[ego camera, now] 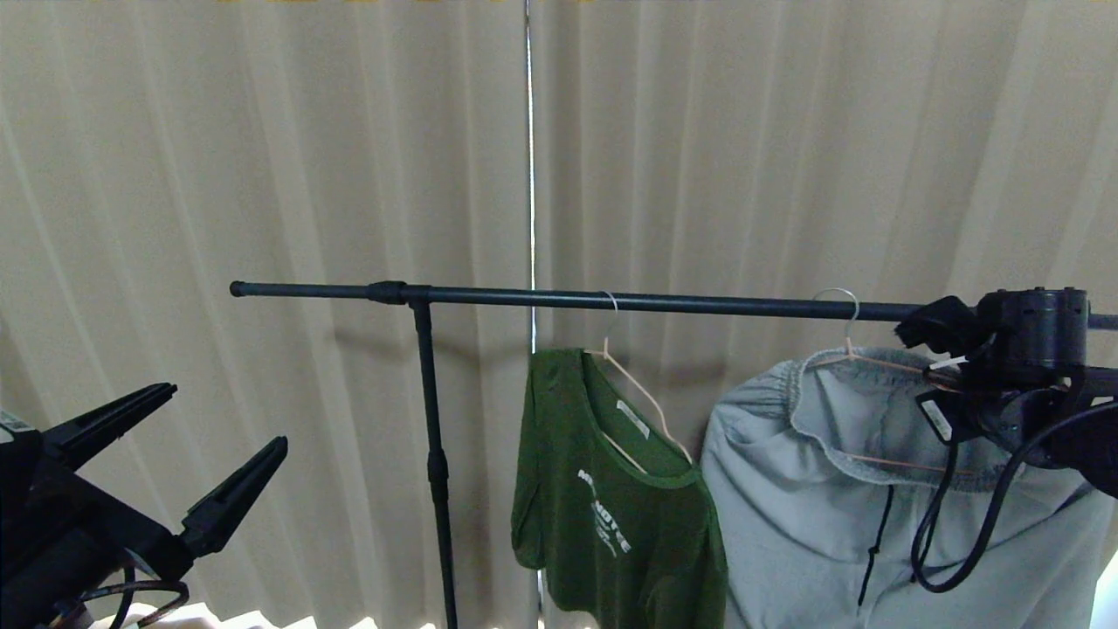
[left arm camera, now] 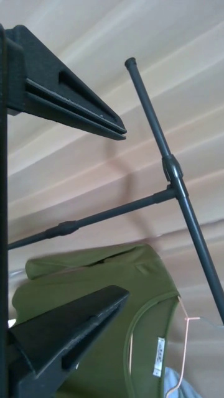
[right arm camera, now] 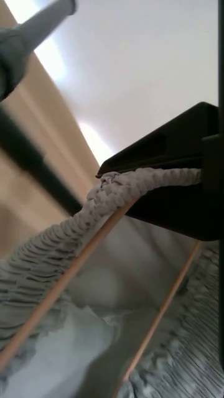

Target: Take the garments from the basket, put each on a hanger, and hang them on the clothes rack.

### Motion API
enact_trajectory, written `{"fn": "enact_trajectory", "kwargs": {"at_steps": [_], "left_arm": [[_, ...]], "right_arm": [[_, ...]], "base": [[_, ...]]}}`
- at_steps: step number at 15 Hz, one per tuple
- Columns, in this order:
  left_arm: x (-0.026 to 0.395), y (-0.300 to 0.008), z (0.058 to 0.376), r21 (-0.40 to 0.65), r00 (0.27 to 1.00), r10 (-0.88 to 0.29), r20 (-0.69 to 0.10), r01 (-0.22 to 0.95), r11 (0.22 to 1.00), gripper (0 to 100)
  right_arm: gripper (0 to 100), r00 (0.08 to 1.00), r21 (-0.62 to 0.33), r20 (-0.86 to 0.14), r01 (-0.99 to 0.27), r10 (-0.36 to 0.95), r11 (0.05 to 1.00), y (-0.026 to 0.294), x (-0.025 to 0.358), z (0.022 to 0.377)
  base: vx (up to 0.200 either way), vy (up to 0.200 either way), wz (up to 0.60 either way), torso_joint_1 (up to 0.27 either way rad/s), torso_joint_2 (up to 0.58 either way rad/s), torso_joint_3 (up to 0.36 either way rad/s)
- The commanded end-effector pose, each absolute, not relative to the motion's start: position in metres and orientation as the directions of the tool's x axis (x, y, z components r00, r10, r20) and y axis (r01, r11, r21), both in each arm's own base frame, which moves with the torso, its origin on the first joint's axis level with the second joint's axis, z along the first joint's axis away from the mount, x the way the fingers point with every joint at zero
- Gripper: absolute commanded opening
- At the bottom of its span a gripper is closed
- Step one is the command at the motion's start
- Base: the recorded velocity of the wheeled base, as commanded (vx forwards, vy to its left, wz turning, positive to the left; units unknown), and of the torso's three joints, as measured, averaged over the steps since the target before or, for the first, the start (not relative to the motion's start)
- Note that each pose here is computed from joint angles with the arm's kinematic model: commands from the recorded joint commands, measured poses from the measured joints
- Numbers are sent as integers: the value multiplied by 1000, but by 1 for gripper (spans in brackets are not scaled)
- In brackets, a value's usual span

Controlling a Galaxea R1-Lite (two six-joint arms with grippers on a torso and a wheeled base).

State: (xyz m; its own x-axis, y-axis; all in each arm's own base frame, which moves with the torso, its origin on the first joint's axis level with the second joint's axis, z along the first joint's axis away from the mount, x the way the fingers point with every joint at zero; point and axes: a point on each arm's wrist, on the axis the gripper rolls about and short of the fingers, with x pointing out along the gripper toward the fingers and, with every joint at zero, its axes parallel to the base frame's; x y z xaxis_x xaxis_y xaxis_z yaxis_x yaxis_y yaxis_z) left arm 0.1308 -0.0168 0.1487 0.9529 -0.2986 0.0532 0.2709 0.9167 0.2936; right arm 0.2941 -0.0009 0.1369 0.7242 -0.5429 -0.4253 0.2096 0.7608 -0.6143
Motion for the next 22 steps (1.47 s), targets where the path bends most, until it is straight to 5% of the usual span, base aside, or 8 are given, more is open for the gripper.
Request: {"fn": "enact_trajectory", "kwargs": {"at_steps": [1, 5, 6, 10, 15, 22], "left_arm": [[131, -17, 149, 295, 953, -299, 52, 271, 916, 100], [131, -17, 149, 293, 953, -297, 52, 270, 917, 100], [131, -17, 149, 295, 953, -297, 52, 270, 917, 100], [131, -17, 148, 296, 953, -299, 49, 272, 916, 100], [132, -17, 148, 304, 953, -299, 46, 272, 913, 100], [132, -17, 148, 305, 953, -299, 45, 272, 913, 100]], "right_arm": [[0, 746, -616, -427, 174, -511, 768, 12, 290, 137], [0, 749, -618, -437, 152, -498, 771, 17, 287, 133], [100, 751, -615, -436, 154, -496, 773, 17, 286, 134], [100, 785, -585, -419, 151, -457, 797, 18, 267, 137], [100, 909, -481, -358, 17, -214, 876, 28, 243, 120], [100, 927, -394, -372, -193, 36, 898, 32, 231, 111]], "base": [[0, 0, 0, 0, 0, 0], [0, 0, 0, 0, 0, 0], [0, 0, 0, 0, 0, 0], [0, 0, 0, 0, 0, 0], [0, 0, 0, 0, 0, 0], [0, 0, 0, 0, 0, 0]]}}
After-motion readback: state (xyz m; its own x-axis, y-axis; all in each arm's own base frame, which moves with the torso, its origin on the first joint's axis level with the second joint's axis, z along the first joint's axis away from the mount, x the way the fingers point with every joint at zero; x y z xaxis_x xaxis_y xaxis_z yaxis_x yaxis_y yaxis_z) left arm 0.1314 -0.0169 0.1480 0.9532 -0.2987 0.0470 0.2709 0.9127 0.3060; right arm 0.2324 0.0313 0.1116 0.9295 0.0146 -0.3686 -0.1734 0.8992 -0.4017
